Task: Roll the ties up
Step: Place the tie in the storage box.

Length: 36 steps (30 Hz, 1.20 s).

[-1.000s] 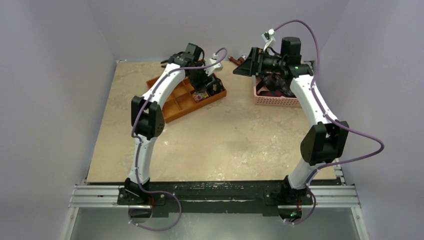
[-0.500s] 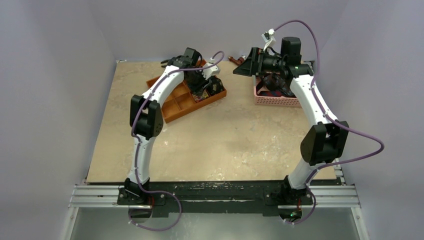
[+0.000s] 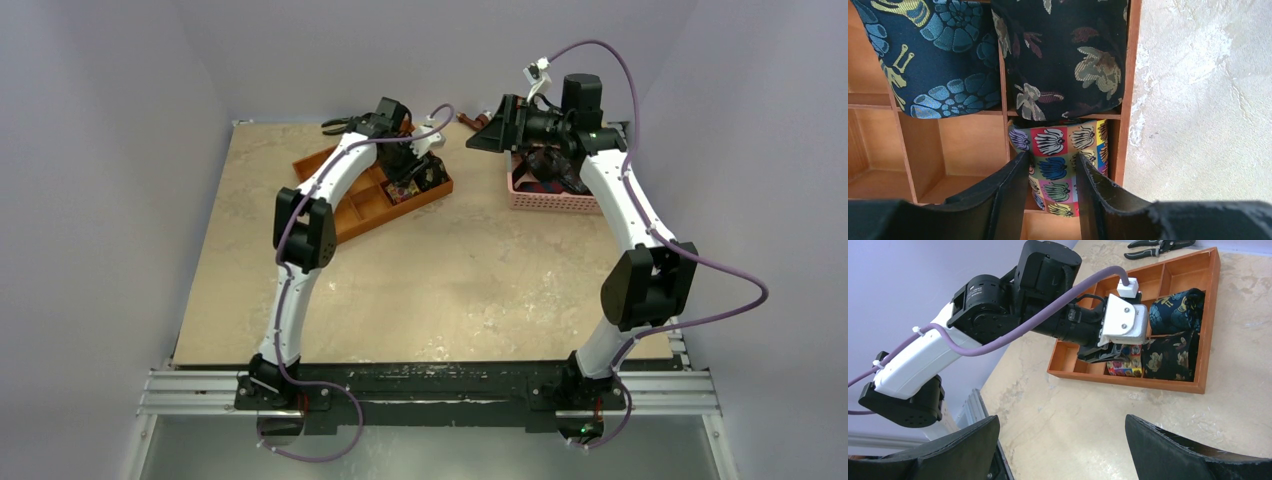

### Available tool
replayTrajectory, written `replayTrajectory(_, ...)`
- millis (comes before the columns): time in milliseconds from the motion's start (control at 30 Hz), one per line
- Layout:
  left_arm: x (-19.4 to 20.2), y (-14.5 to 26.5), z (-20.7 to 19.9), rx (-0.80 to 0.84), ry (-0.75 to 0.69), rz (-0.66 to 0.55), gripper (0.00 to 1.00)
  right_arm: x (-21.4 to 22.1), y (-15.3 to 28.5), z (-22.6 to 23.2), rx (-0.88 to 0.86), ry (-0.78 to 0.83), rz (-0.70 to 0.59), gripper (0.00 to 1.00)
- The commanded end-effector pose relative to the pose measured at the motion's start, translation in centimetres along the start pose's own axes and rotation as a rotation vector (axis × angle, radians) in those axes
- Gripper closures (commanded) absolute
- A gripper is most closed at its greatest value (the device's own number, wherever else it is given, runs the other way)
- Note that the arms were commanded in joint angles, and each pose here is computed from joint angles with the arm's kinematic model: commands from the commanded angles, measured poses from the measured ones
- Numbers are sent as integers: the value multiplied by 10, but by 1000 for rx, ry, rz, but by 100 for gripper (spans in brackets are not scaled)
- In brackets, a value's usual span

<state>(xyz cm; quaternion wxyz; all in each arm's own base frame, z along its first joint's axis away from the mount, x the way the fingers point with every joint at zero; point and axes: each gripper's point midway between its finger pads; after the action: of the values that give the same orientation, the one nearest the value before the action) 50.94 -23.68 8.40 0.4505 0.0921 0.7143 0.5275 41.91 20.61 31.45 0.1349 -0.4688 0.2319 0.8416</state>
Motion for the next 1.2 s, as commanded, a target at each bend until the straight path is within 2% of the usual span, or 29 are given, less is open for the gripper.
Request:
replayTrajectory(0, -15, 6, 4, -40, -53, -27, 62, -20, 2, 3, -13, 49, -43, 2)
replayTrajectory(267, -6, -6, 5, -71, -166, 11, 61, -21, 0, 1, -13, 44, -43, 2)
replayTrajectory(467, -25, 11, 1, -68, -190, -49, 53, -20, -1, 0, -14, 41, -41, 2)
replayTrajectory(633, -50, 49, -6, -75, -182, -133, 39, -22, -1, -1, -14, 59, -44, 2)
replayTrajectory(833, -67, 100, -8, -115, -170, -197, 26, -26, 0, -5, 12, 110, -34, 2)
replayTrajectory(967, -71, 138, -8, -140, -112, -245, 7, -31, 3, -12, 57, 177, -26, 2)
replayTrajectory(1167, -66, 195, -2, -103, 102, -362, 3, -41, 11, -35, 181, 312, 9, 2)
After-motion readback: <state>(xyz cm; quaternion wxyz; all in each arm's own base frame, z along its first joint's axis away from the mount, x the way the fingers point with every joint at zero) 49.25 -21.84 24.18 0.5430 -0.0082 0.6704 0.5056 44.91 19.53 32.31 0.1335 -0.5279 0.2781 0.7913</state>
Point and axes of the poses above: each gripper's point midway between its finger pads, its own y axis back along the fingers, its own z axis along the line the jaws close on, x = y × z, and after that the axes turned 13 degrees about y, right-handed
